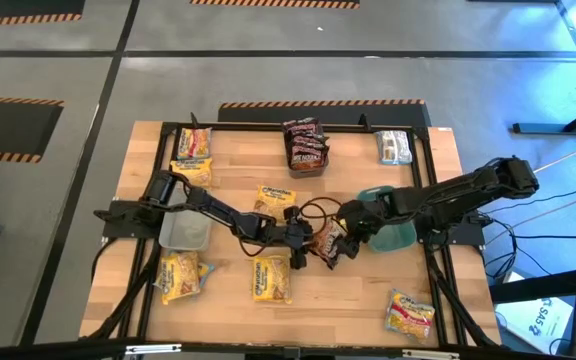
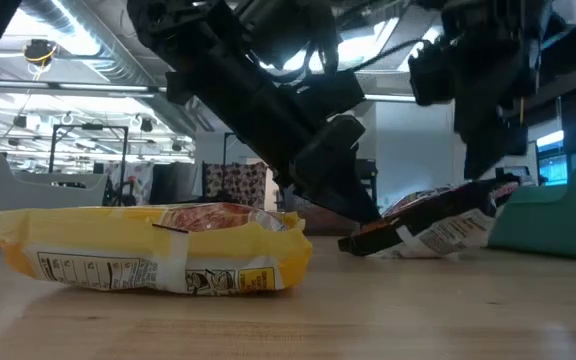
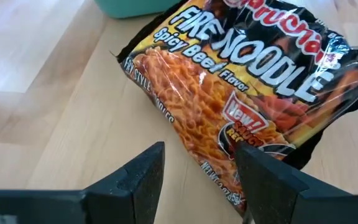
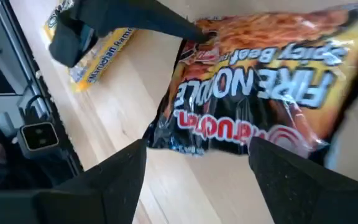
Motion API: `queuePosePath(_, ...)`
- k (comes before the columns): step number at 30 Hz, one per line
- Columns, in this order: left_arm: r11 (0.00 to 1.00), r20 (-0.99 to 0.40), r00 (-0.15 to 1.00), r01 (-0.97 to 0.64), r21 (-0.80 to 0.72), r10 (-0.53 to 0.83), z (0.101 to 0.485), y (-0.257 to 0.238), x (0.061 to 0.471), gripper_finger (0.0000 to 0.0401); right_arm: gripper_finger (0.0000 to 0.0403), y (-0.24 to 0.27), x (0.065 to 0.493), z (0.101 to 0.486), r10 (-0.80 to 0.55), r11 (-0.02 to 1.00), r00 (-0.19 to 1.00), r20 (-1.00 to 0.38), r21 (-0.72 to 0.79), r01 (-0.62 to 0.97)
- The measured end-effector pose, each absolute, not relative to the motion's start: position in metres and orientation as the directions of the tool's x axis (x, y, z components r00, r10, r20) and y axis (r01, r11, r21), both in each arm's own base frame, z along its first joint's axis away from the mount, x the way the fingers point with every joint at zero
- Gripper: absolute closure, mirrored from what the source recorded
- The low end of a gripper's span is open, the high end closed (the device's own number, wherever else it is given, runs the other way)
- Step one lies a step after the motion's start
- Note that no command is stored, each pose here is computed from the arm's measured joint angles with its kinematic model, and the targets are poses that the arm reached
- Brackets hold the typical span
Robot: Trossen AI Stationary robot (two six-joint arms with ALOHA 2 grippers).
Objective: Sort Maruchan noodles
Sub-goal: Put the black noodle pack into the black bin
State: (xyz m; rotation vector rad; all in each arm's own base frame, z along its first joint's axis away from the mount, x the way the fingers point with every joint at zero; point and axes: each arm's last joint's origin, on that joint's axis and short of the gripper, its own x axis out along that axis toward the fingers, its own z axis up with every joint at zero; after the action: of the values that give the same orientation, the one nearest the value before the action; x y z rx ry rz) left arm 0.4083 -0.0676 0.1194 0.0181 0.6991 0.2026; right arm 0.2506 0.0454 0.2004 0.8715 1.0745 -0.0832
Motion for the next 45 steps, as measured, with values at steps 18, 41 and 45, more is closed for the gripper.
queuePosePath(18, 0.984, -0.618, 0.772, -0.046, 0.174, 0.145, 0.137, -0.070, 0.405, 0.0209, 0.0134, 0.102, 0.235, 0.198, 0.253, 0.852, 0.448, -0.857, 0.417, 0.316)
queuePosePath(41, 0.994, -0.623, 0.778, -0.020, 0.110, 0.085, 0.165, -0.113, 0.384, 0.0209, 0.0134, 0.090, 0.254, 0.210, -0.077, 0.935, 0.477, -0.875, 0.102, 0.339)
queuePosePath(45, 0.993, -0.616, 0.782, -0.031, 0.112, 0.094, 0.164, -0.111, 0.386, 0.0209, 0.0134, 0.083, 0.256, 0.208, -0.118, 0.850, 0.491, -0.863, 0.168, 0.500)
